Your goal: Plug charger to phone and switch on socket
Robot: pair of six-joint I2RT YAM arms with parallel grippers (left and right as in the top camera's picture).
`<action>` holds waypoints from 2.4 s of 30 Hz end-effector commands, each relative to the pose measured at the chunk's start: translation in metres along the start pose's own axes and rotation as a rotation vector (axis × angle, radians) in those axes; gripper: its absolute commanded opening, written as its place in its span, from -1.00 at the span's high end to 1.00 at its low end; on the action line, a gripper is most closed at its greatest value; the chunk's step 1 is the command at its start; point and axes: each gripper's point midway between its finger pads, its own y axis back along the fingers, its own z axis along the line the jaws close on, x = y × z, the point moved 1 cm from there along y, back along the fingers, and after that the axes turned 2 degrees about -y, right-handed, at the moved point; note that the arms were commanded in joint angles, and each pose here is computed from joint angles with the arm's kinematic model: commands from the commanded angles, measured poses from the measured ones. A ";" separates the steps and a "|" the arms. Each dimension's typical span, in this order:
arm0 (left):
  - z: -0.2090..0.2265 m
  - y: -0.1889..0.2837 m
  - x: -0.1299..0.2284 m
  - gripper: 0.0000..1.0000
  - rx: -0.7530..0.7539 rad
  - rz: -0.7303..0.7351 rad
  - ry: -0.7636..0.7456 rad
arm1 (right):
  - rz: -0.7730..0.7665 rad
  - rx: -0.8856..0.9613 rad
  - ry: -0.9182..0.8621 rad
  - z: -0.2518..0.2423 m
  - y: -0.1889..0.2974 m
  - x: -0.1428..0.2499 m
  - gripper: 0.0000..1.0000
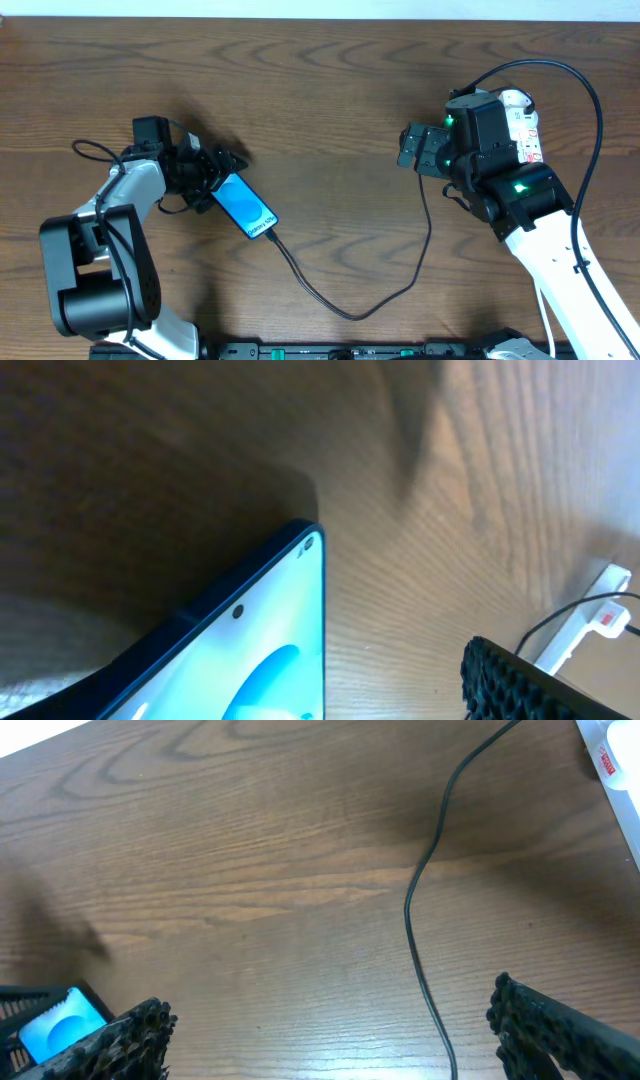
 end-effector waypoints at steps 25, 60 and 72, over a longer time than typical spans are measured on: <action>0.076 -0.018 0.033 -0.82 -0.284 0.086 0.114 | 0.014 0.010 0.008 0.000 -0.004 0.001 -0.99; 0.080 -0.016 0.043 -0.82 -0.306 0.124 0.142 | 0.015 0.010 0.008 0.000 -0.004 0.001 -0.99; 0.073 -0.019 0.027 -0.82 -0.274 0.057 0.150 | 0.015 0.010 0.008 0.000 -0.004 0.001 -0.99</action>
